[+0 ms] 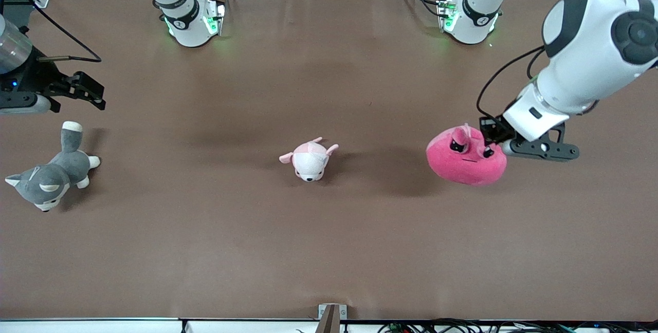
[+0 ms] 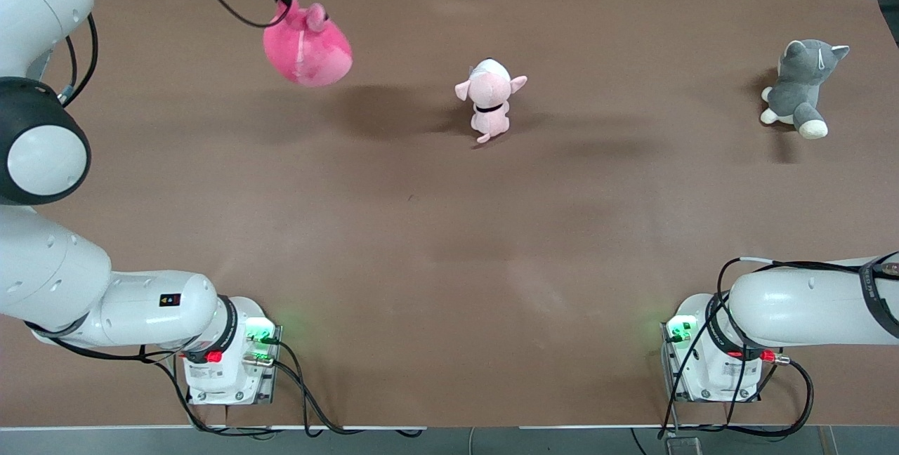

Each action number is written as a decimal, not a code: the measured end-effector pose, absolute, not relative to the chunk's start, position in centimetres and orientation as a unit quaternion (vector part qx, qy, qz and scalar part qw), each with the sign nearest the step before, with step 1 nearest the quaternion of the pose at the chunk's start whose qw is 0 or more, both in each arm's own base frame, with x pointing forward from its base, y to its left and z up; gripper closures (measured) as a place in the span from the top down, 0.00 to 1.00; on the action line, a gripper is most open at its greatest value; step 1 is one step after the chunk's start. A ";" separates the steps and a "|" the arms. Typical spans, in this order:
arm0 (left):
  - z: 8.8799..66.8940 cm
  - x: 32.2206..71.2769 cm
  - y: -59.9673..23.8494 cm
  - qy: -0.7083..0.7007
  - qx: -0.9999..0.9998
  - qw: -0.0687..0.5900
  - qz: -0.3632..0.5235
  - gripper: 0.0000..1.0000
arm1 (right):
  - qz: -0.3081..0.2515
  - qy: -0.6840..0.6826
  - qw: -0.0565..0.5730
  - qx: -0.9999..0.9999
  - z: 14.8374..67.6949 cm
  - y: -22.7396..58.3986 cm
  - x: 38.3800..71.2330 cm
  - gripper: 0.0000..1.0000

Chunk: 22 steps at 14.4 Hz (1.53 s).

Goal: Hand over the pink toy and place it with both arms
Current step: 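Close the left gripper on the pink toy's tentacles and lift, then carry the pink toy toward the middle while the right gripper approaches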

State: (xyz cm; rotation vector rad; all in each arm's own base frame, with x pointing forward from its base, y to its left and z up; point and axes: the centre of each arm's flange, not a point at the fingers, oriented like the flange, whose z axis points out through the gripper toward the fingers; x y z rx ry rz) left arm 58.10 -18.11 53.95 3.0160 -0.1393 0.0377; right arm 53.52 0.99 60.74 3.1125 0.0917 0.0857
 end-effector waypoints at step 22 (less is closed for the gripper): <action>57.1 48.0 -50.1 0.235 0.932 0.266 -0.067 0.08 | -0.061 0.050 -0.323 0.943 62.1 16.7 53.7 0.78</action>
